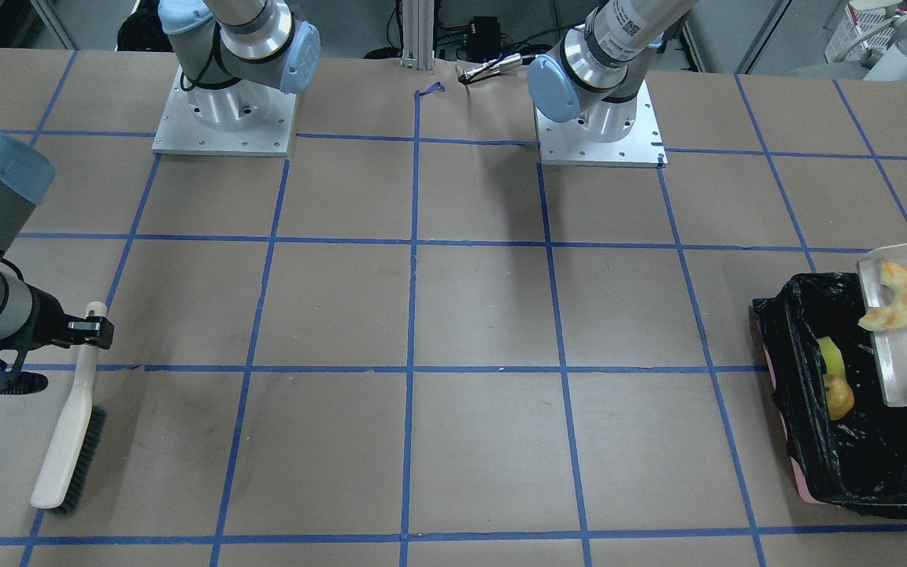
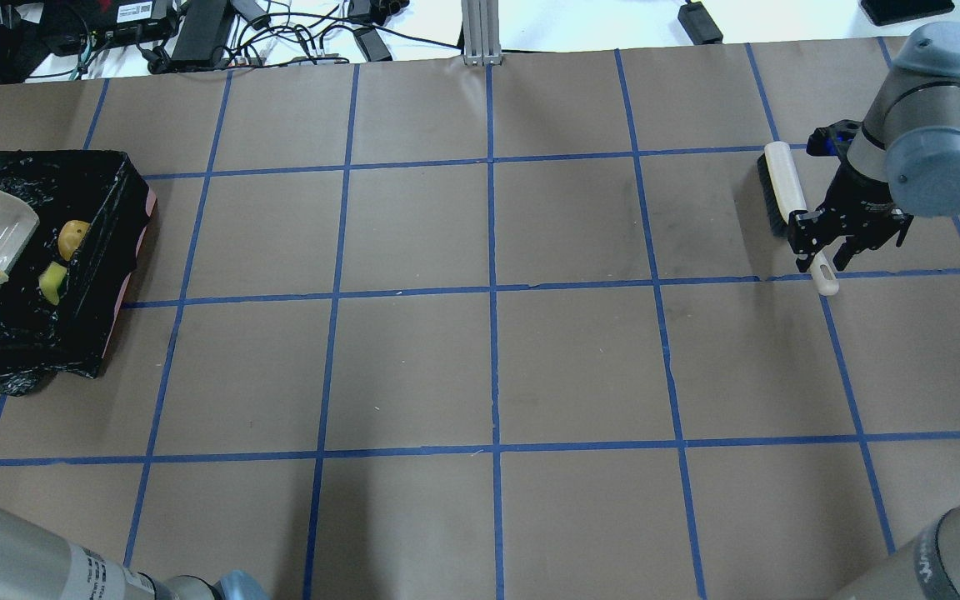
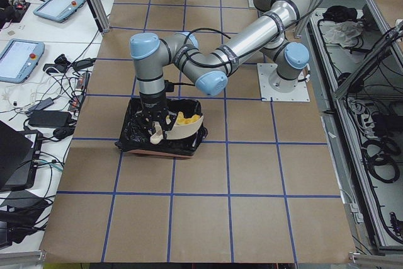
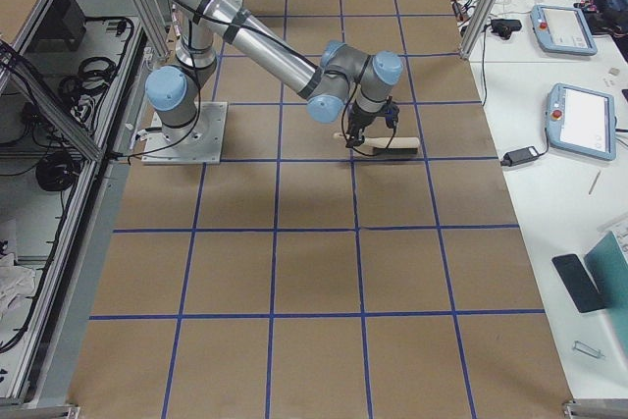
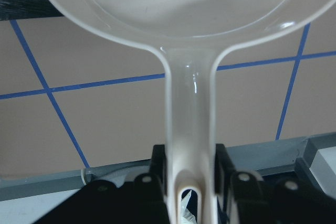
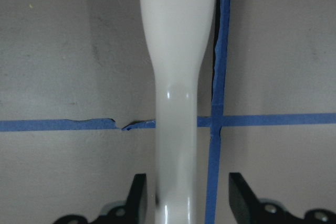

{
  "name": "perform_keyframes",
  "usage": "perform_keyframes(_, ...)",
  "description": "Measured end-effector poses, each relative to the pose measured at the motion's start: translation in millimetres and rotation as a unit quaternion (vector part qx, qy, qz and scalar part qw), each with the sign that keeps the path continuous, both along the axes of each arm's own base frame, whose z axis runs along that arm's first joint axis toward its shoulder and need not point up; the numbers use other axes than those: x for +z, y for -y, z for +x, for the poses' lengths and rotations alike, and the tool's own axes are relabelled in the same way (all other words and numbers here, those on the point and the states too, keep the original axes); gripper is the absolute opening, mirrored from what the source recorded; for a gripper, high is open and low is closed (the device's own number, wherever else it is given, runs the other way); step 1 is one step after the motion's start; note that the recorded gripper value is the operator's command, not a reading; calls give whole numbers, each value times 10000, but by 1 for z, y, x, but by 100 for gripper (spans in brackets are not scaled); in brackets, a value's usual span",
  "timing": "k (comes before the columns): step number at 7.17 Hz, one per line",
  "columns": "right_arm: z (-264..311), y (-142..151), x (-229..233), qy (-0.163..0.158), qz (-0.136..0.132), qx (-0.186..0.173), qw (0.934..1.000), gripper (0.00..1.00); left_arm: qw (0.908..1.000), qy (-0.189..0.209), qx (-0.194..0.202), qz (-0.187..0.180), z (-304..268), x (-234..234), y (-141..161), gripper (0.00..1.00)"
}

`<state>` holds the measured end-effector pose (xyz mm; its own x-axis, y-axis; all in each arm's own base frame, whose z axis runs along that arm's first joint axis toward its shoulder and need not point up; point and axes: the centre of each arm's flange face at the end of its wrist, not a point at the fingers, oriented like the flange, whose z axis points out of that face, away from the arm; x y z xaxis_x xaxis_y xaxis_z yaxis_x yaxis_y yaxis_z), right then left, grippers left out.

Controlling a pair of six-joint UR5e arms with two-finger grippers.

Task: Sweep and dump trash into bin
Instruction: 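Tilt the dustpan over the black bin with the left gripper to dump the items, then open the right gripper to release the brush while the left lifts the dustpan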

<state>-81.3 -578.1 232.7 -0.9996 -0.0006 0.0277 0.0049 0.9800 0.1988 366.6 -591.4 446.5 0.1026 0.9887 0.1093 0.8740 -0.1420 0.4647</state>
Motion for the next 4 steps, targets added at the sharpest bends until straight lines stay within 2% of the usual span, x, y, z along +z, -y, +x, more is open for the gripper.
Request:
perform_keyframes(2,-2,1,8,-76,-67,0,9999,100,9999,114,-66,39,-10,-5,1,25)
perform_keyframes(4,-1,-1,45,-201,-368,-50,9991,100,9994,276,-179,46,-17,-4,1,24)
